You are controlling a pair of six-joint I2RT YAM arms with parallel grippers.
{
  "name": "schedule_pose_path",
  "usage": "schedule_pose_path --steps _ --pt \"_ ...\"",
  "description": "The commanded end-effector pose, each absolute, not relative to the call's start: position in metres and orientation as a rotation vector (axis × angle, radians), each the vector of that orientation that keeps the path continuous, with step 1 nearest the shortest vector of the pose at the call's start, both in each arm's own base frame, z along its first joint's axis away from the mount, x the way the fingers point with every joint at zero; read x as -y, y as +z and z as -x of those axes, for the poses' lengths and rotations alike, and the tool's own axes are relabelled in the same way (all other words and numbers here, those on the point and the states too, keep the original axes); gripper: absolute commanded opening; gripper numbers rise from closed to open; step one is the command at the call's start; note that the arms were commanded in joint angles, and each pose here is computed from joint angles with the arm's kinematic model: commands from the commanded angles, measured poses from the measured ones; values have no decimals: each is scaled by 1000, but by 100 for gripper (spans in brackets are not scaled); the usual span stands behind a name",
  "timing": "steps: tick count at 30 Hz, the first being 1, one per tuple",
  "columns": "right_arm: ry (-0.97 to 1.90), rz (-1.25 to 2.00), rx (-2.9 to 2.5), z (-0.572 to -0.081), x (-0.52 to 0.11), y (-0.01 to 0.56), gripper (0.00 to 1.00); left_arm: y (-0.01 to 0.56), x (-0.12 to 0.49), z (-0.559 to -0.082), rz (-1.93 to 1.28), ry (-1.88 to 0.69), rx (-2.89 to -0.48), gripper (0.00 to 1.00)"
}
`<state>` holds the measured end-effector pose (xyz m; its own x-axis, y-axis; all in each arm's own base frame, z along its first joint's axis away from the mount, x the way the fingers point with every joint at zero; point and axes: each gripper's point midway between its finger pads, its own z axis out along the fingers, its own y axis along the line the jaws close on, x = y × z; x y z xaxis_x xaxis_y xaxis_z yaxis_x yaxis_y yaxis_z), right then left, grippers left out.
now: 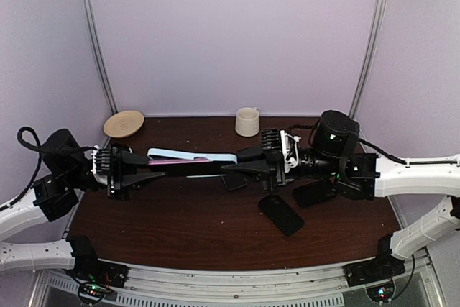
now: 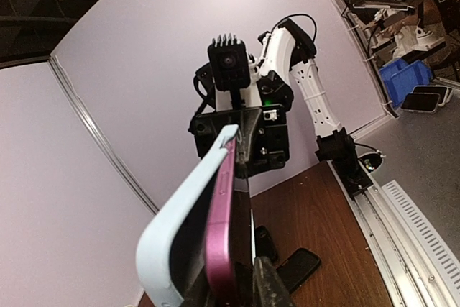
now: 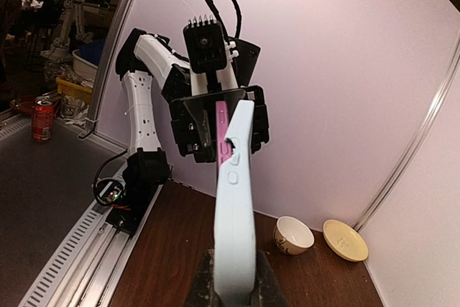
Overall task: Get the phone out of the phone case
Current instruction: Pass from the right arm to the left
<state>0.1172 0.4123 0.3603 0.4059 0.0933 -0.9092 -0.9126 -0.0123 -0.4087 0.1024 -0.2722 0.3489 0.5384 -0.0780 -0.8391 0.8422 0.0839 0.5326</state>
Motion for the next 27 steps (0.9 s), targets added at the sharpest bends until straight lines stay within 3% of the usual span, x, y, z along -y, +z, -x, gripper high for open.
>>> schedule_pose_path --steps 1,11,15,19,22,27 --pt "981 1184 -660 -109 -404 410 0 349 272 -107 -1285 -771 -756 16" --pt "1022 1159 -643 -108 -408 411 0 347 272 -106 -1291 -779 -755 14" --pt "1046 1169 -653 -108 -412 406 0 344 273 -108 -1304 -768 -761 0" --pt "1044 1178 -705 -112 -414 396 0 342 273 -110 -1307 -756 -767 0" --pt "1008 1179 -795 -121 -413 382 32 341 274 -111 -1310 -744 -775 0" --pt "960 1208 -982 -131 -404 349 56 328 275 -120 -1350 -675 -814 0"
